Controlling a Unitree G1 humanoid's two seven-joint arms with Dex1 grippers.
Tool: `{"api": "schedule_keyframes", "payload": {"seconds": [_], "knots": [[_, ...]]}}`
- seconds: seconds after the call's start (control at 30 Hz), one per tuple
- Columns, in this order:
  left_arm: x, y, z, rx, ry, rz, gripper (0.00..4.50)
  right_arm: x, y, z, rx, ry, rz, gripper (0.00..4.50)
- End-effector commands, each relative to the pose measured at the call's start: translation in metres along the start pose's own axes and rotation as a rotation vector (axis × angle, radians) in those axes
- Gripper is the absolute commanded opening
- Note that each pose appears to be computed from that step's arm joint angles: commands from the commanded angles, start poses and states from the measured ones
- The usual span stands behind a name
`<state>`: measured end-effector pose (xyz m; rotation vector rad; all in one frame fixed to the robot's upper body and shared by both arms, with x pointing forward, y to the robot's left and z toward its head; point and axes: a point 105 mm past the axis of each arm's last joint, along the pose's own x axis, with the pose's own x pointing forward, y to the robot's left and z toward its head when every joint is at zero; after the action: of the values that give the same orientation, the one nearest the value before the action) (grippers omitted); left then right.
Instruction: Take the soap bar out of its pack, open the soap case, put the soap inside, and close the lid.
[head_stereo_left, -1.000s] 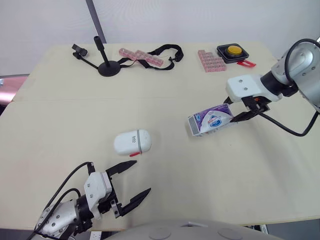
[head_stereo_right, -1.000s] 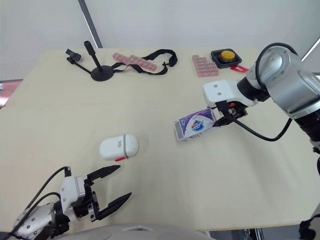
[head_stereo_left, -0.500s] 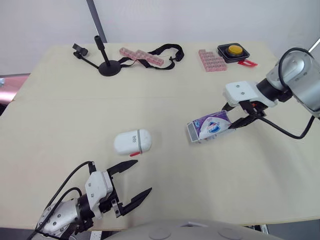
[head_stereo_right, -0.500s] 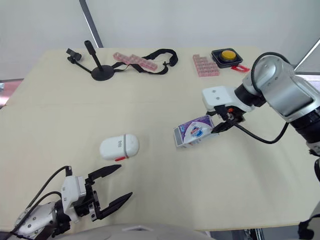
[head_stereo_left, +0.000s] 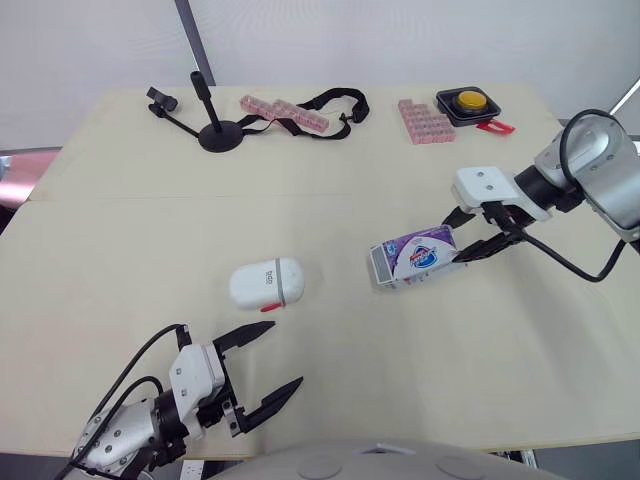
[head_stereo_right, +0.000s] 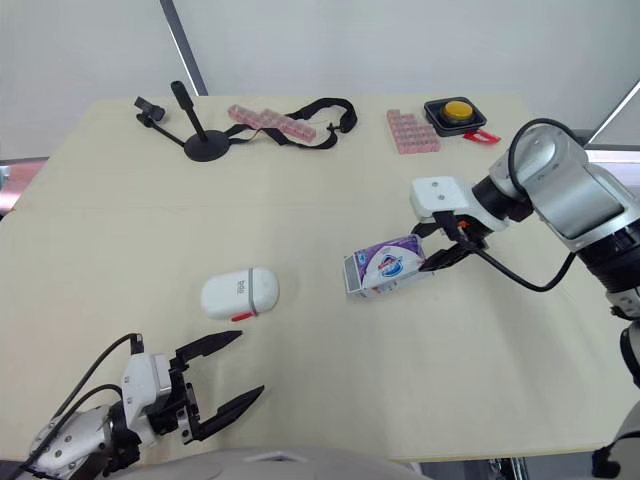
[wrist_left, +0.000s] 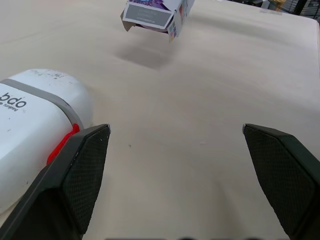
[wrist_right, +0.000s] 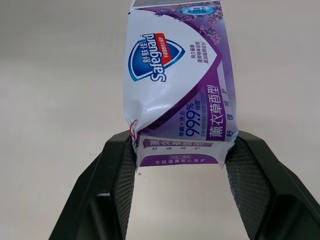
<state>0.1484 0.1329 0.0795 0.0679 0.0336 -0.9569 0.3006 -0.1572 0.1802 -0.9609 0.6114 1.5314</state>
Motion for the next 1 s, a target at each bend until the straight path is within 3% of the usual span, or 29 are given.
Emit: {"api": "schedule_keyframes", "payload": {"seconds": [0.03, 0.53, 0.63, 0.8, 1.0], "knots": [[-0.001, -0.001, 0.003, 0.019, -0.011, -0.002, 4.50, -0.012, -0.002, 0.006, -0.053, -0.004, -0.029, 2.57], [0.000, 0.000, 0.007, 0.022, -0.006, -0.007, 4.50, 0.000, -0.003, 0.000, -0.050, -0.090, -0.062, 2.57], [-0.001, 0.001, 0.007, 0.022, -0.004, -0.007, 4.50, -0.003, -0.003, -0.005, -0.059, -0.030, -0.067, 2.57], [-0.003, 0.000, 0.004, 0.020, 0.000, -0.005, 4.50, -0.022, -0.009, -0.016, -0.118, 0.192, -0.114, 2.57], [-0.004, -0.001, 0.002, 0.017, 0.003, -0.006, 4.50, -0.027, 0.015, 0.006, -0.051, 0.167, -0.018, 2.57]]}}
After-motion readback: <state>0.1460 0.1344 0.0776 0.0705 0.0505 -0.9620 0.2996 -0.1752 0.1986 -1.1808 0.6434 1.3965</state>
